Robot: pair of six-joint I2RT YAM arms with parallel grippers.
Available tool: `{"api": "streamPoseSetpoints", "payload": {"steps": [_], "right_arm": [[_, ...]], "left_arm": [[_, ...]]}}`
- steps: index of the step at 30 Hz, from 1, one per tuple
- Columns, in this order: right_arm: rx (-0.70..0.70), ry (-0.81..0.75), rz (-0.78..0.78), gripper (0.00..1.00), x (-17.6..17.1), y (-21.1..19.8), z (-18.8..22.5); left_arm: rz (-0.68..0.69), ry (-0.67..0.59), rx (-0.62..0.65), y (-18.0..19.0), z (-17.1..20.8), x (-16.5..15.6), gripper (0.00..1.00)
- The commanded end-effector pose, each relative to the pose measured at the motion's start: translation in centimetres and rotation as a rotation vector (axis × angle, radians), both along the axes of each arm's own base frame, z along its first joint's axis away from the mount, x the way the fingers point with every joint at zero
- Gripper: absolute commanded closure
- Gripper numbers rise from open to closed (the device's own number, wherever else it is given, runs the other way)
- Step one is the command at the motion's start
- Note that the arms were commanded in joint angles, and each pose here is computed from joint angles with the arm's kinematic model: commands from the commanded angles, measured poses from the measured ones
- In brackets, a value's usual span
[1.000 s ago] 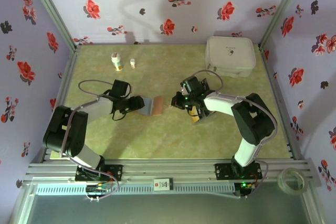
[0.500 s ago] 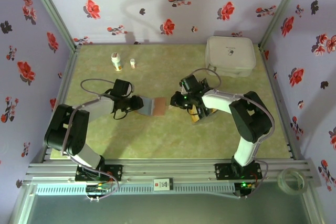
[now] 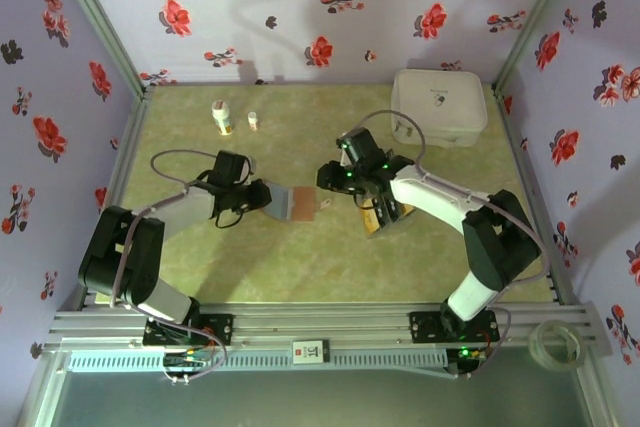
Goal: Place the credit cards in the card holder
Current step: Open the card holder at the center of the table, then flip over the card slot on the card holder.
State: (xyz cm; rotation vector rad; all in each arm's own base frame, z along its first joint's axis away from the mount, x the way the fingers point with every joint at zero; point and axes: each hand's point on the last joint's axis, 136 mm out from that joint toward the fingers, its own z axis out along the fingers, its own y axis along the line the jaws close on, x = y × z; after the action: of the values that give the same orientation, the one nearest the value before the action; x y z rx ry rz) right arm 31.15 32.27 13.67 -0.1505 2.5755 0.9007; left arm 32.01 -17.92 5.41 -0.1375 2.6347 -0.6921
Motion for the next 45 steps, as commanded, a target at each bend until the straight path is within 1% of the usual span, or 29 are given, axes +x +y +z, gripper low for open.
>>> {"api": "streamPoseSetpoints", "payload": {"steps": [1, 4, 6, 12, 14, 18, 19, 21, 25, 29, 32, 40, 45], "right_arm": [[-0.059, 0.018, 0.045, 0.65, -0.7, 1.7, -1.8], [-0.055, 0.045, 0.07, 0.68, -1.0, 3.4, -4.0], [-0.06, 0.065, 0.069, 0.71, -1.0, 3.6, -5.5], [-0.117, 0.099, 0.043, 0.78, -1.1, 2.4, -9.8], [-0.132, 0.115, 0.032, 0.8, -1.3, 1.8, -11.0], [-0.156, 0.145, 0.006, 0.83, -1.8, 0.4, -12.8], [-0.16, 0.151, -0.002, 0.84, -1.9, 0.1, -13.1], [-0.166, 0.161, -0.012, 0.84, -2.1, -0.4, -13.6], [-0.173, 0.169, -0.021, 0.85, -2.3, -0.9, -14.2], [-0.175, 0.173, -0.022, 0.85, -2.3, -0.9, -14.4], [-0.175, 0.175, -0.021, 0.85, -2.3, -0.9, -14.4], [-0.177, 0.18, -0.02, 0.85, -2.4, -0.9, -14.6], [-0.183, 0.184, -0.021, 0.86, -2.4, -1.1, -14.9]], "left_arm": [[0.0, -0.003, -0.02, -0.5, 0.3, -0.4, 0.85], [0.001, -0.004, -0.023, -0.6, 0.3, -0.4, 0.84], [0.005, -0.006, -0.027, -0.6, 0.4, -0.4, 0.84], [0.012, -0.009, -0.03, -0.5, 0.2, -0.2, 0.82], [0.013, -0.01, -0.024, -0.4, 0.1, -0.2, 0.78], [0.04, -0.004, -0.009, 0.6, -0.6, -0.2, 0.61], [0.05, 0.001, -0.006, 1.0, -0.9, -0.3, 0.58], [0.072, 0.014, -0.004, 1.7, -1.7, -0.4, 0.56], [0.09, 0.042, 0.007, 2.5, -3.2, -1.0, 0.56], [0.092, 0.051, 0.01, 2.6, -3.6, -1.0, 0.55], [0.088, 0.028, -0.005, 2.4, -2.6, -0.7, 0.52], [0.077, -0.059, -0.025, 2.3, 0.9, 0.6, 0.36], [0.068, -0.064, -0.049, 2.3, 1.2, 1.2, 0.35]]}}
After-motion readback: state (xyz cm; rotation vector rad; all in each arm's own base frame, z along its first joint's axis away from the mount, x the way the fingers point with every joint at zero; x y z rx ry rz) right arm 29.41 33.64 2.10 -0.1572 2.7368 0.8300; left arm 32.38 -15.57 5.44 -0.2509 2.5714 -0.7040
